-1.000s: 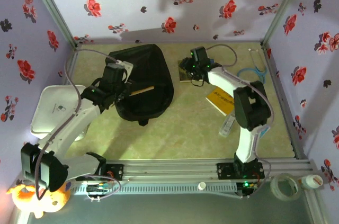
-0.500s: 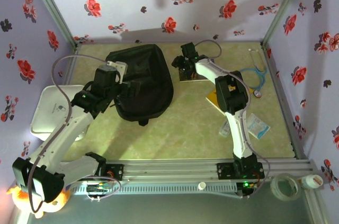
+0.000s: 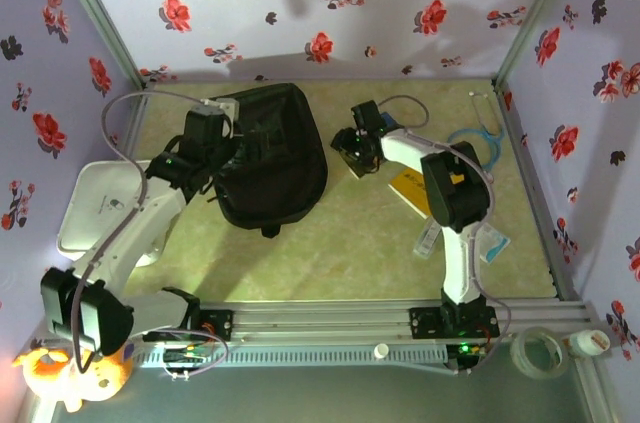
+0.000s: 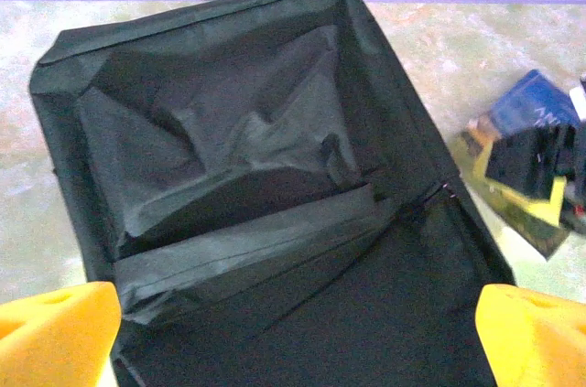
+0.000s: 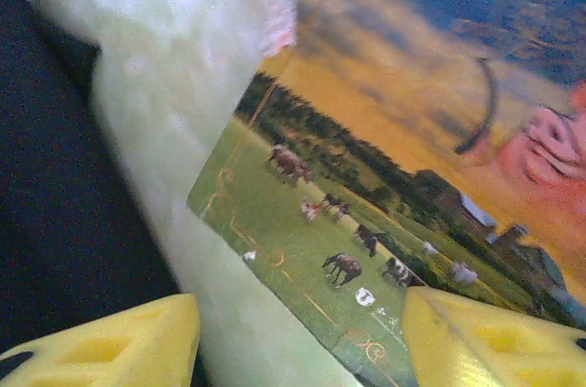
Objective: Pack the student bag
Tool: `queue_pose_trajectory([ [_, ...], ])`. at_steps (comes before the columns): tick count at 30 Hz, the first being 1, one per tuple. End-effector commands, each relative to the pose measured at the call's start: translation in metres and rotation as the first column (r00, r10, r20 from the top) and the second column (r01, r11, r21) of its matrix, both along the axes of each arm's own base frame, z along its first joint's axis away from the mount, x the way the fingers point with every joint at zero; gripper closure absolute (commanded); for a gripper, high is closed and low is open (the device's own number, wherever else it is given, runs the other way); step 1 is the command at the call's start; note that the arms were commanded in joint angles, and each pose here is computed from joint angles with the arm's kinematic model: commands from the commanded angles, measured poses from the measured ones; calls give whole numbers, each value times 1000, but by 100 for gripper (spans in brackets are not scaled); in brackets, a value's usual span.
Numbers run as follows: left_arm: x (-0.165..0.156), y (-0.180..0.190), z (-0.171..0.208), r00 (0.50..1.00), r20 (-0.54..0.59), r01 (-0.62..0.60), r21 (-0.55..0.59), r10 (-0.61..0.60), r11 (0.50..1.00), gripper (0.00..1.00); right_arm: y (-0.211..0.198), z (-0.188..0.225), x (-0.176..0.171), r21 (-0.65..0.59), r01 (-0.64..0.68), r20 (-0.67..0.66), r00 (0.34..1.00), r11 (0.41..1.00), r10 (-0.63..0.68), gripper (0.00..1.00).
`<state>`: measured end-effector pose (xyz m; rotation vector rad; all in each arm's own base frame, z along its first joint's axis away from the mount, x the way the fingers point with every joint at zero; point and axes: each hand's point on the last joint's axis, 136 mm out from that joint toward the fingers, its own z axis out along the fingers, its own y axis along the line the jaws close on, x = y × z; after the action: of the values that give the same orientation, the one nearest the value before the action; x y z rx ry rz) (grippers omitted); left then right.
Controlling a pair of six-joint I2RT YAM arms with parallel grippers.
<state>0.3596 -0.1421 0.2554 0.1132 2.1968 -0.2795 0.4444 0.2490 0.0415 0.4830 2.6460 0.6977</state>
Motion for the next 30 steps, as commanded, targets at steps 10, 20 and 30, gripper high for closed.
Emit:
queue_pose_trajectory([
  [10, 28, -63, 3, 993, -52, 96, -164, -106, 982, 0, -27, -30, -173, -65, -22, -256, 967, 998, 4, 41],
  [20, 10, -134, -35, 948, -222, 175, -235, -228, 956, 0, -40, 60, -122, -141, -4, 42, 999, 990, 10, 42],
  [30, -11, -207, -88, 852, -409, 226, -275, -327, 934, 21, -75, 38, -76, -169, 83, 7, 997, 982, -83, 62],
])
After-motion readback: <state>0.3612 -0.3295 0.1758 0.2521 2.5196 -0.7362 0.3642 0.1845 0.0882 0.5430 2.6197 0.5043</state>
